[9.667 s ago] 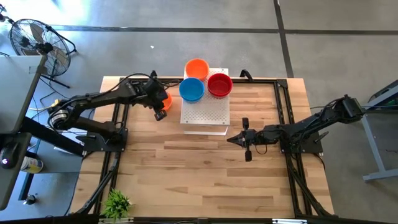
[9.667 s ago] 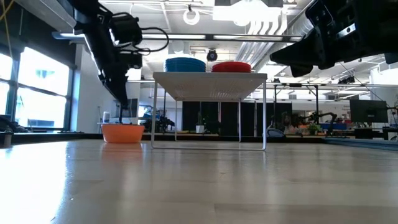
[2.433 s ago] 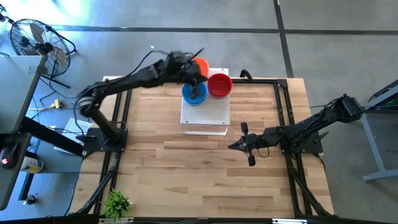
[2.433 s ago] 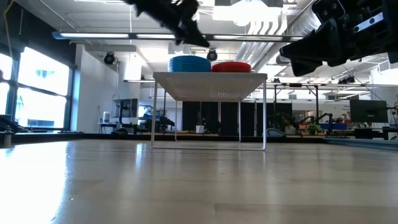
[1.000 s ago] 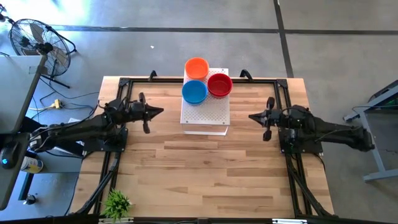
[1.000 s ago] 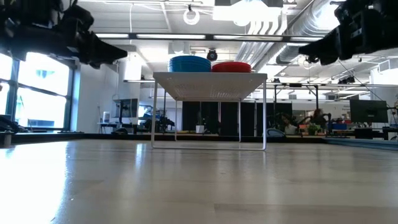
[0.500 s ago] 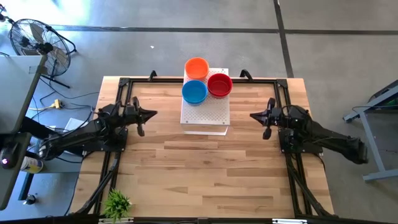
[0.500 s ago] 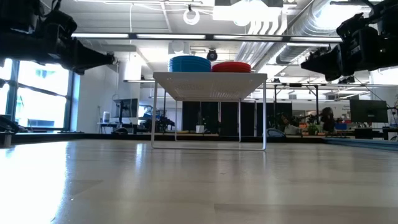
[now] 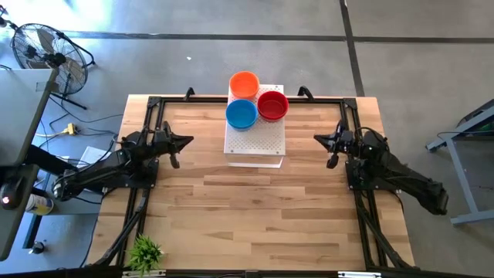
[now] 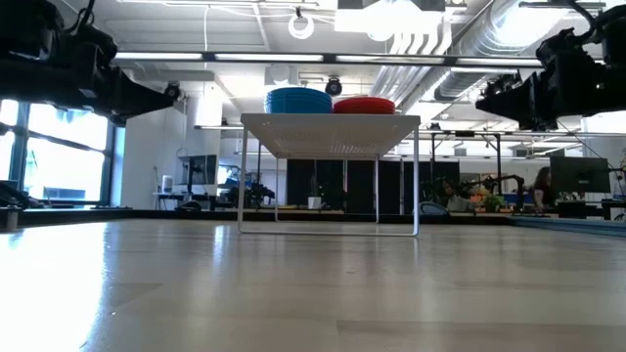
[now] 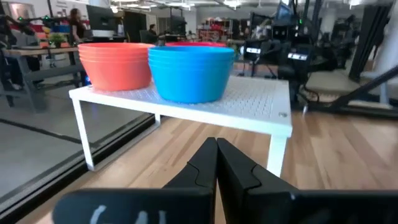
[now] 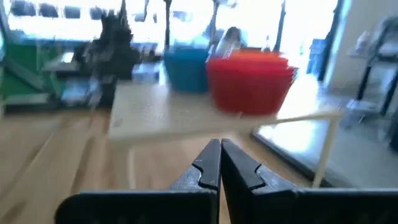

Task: Pick & Place Mini bowls
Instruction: Return to Home Position

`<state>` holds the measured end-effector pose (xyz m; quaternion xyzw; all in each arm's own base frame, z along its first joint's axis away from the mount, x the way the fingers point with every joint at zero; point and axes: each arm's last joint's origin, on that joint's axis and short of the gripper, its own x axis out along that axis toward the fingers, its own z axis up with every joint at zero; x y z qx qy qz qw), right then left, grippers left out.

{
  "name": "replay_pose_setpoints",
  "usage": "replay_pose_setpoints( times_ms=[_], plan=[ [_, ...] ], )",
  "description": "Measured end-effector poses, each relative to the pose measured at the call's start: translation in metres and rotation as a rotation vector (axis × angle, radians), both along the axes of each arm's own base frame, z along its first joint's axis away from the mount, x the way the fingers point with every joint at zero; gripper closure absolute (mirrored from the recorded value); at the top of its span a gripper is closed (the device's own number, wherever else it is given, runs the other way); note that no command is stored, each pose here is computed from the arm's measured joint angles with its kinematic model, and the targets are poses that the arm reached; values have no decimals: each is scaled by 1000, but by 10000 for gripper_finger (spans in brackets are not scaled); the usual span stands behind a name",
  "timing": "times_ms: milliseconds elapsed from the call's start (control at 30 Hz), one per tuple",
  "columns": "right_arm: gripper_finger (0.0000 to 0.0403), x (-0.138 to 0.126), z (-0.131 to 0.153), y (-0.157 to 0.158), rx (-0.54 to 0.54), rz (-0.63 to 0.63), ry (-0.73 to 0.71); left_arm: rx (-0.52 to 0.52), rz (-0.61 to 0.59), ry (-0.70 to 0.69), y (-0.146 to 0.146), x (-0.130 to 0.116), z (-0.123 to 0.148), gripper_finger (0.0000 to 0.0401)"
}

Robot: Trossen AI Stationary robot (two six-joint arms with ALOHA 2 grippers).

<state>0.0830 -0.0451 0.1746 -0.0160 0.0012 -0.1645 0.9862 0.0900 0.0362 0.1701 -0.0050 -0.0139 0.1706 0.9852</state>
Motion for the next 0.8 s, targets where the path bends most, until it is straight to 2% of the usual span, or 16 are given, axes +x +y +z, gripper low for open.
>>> replay_pose_setpoints(
  times_ms=[67, 267, 400, 533, 800],
  plan=[
    [403, 1, -3, -2, -24, -31, -44, -9, 17, -12, 0, 0, 1, 401],
    [403, 1, -4, -4, -34, -101, -33, 15, 48, -31, 1, -1, 3, 401],
    [403, 0, -5, -6, -27, -158, -23, -5, 47, -32, 1, 0, 2, 401],
    [402, 0, -7, -8, 55, -236, -37, -20, 62, 4, 2, 0, -2, 401],
    [402, 0, -8, -8, 67, -247, -37, -23, 46, 13, 2, 0, -3, 401]
  ],
)
